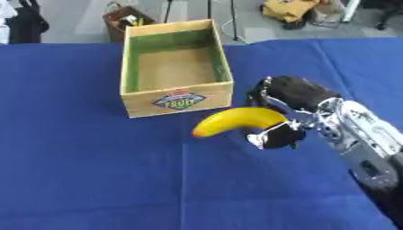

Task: Pick up objects on the table and place them in the box.

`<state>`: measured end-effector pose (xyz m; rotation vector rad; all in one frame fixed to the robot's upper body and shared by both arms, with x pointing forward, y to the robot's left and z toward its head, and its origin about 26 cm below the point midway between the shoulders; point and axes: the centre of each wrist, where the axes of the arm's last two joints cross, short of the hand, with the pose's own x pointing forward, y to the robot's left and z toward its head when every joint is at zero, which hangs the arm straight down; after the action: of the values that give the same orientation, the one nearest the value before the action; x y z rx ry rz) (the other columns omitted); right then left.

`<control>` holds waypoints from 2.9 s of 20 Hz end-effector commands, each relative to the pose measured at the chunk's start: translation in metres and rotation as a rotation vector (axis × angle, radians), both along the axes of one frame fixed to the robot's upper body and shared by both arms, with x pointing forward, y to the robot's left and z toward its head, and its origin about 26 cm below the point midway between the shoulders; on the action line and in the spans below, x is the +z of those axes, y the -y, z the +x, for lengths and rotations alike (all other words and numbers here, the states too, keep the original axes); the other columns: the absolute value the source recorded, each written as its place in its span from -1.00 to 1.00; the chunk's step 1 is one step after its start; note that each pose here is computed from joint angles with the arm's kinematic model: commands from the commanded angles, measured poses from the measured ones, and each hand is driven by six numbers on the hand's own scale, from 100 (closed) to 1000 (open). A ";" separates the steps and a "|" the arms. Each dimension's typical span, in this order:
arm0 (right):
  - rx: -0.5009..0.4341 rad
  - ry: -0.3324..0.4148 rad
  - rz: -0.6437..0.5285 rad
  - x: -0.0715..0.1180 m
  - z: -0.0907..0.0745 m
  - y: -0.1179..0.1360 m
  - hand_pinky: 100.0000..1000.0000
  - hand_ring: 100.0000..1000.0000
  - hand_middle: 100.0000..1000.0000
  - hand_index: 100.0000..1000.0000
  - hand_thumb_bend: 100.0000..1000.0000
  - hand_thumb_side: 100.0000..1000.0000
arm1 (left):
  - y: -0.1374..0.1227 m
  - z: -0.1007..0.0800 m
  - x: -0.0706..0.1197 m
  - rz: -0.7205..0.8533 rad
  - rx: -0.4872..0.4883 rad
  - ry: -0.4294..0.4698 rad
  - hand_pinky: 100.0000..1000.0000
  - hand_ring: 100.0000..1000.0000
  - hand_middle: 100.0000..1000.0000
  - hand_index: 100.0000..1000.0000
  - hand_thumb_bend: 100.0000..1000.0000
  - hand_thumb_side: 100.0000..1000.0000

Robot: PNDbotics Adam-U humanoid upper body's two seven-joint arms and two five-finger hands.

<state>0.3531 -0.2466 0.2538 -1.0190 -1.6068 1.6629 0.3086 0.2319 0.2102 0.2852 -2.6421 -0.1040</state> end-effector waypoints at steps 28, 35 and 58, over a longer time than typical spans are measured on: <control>-0.113 0.263 0.175 0.090 -0.002 0.028 0.25 0.24 -0.34 -0.10 -0.74 -0.23 | 0.002 -0.002 0.012 0.043 -0.028 0.038 -0.17 0.17 0.35 0.56 -1.00 1.00; -0.160 0.298 0.196 0.102 0.018 0.032 0.24 0.23 -0.34 -0.11 -0.75 -0.23 | 0.005 -0.001 0.016 0.052 -0.042 0.053 -0.18 0.18 0.35 0.56 -1.00 1.00; -0.252 0.327 0.209 0.096 0.075 0.031 0.25 0.24 -0.31 -0.07 -0.72 -0.23 | 0.016 0.001 0.027 0.046 -0.093 0.094 -0.18 0.17 0.36 0.56 -1.00 1.00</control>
<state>0.4300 -0.2741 0.3372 -1.3238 -1.7151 1.1958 0.3121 0.2176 0.2299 0.1943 -2.7194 -0.1770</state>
